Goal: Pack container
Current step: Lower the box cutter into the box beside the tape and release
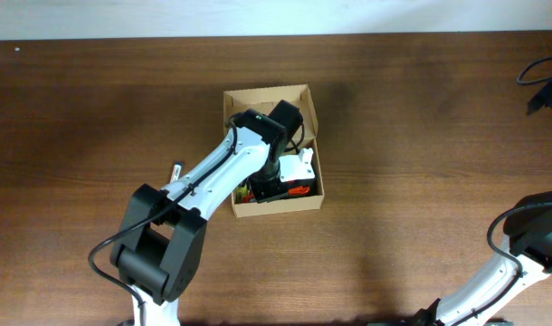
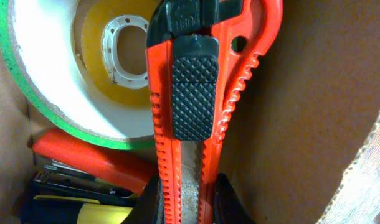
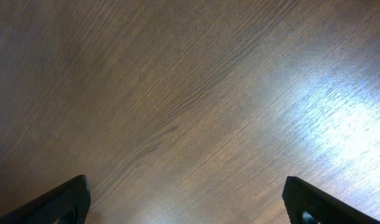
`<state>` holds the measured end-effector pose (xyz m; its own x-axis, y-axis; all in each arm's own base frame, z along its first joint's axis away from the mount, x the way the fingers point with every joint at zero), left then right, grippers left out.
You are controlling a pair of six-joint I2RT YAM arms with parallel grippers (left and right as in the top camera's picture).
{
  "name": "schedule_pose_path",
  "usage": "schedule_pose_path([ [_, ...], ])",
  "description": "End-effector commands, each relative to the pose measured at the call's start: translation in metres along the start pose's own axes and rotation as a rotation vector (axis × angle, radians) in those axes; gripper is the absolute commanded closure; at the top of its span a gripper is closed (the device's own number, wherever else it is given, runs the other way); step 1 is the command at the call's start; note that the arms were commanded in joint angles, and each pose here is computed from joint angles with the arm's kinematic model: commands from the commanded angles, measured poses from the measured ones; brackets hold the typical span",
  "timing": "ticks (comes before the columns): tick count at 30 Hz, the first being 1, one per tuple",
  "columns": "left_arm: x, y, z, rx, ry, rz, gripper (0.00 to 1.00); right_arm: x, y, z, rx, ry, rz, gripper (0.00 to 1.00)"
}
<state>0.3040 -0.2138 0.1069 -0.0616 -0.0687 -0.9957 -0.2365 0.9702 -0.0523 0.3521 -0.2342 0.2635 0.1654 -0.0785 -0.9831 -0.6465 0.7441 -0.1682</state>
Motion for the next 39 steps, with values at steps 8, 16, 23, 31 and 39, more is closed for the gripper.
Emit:
schedule_pose_path([
  [8,0.0110,-0.0011,-0.0036,0.016,0.039,0.004,0.94,-0.0111,0.0022,-0.0014,0.001,-0.001,-0.026,0.01],
  [16,0.0110,-0.0013,-0.0040,0.016,0.042,0.003,0.81,-0.0111,0.0022,-0.0014,0.001,-0.001,-0.026,0.01],
  [23,0.0110,-0.0012,-0.0040,0.012,0.042,0.003,0.69,-0.0111,0.0022,-0.0014,0.001,-0.001,-0.026,0.01],
  [31,0.0109,-0.0013,-0.0039,0.012,0.042,0.003,0.52,-0.0111,0.0022,-0.0014,0.001,-0.001,-0.026,0.01],
  [39,0.0108,-0.0016,-0.0035,0.012,0.039,0.001,0.33,-0.0111,0.0022,-0.0014,0.001,-0.001,-0.026,0.01],
])
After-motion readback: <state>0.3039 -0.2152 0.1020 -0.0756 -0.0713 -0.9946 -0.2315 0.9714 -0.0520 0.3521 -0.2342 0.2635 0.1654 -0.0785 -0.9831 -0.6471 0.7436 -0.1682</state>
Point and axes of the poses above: each gripper's point midway between its finger pads, its own x axis out along the fingers, its own z axis along the line the jaws close on, y = z × x, the point moved 5 cm from there along -x, back along the fingers, and after that the axes turned 1 degree about x, right-handed, at the moved point
